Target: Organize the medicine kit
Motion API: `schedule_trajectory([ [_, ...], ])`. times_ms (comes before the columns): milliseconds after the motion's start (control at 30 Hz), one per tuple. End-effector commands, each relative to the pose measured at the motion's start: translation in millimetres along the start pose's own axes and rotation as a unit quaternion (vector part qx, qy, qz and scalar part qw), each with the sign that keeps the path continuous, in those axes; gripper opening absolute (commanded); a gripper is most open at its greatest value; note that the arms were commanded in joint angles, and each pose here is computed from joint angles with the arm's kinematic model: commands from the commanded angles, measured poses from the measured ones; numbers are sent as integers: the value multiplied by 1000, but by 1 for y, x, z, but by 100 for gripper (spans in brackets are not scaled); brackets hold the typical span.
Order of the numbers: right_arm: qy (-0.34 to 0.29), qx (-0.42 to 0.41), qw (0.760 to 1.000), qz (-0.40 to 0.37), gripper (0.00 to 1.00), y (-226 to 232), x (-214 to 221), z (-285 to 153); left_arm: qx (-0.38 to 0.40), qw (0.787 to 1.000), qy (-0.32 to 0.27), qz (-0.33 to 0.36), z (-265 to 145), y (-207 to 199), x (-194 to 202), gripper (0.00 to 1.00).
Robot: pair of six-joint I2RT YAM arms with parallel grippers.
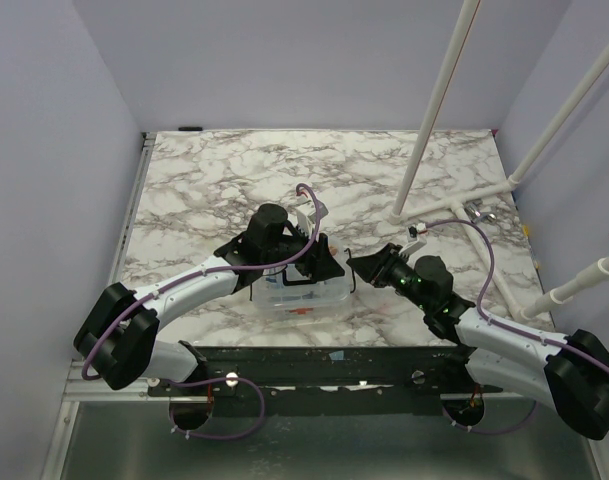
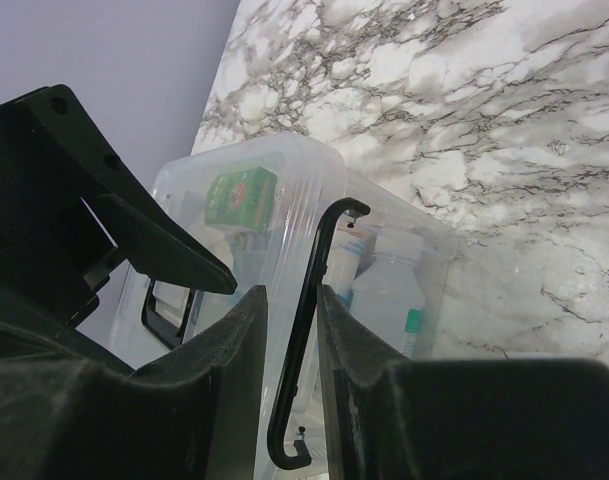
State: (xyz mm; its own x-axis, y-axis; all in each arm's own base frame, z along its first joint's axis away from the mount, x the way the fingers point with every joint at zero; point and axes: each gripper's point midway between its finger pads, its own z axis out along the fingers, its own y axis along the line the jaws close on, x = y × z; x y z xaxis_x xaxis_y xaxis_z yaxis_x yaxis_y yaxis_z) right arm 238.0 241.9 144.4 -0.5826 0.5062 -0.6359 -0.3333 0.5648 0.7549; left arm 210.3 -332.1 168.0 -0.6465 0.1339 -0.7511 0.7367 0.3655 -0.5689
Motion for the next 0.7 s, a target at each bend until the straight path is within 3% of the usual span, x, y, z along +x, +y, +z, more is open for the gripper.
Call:
schedule_trajectory([
  [0, -15, -55, 998, 5, 30, 30, -16, 0, -43, 992, 101, -68, -5, 25, 69, 58],
  [667, 14, -97, 995, 17, 29, 45, -6, 5, -43, 992, 96, -64, -2, 28, 71, 58],
])
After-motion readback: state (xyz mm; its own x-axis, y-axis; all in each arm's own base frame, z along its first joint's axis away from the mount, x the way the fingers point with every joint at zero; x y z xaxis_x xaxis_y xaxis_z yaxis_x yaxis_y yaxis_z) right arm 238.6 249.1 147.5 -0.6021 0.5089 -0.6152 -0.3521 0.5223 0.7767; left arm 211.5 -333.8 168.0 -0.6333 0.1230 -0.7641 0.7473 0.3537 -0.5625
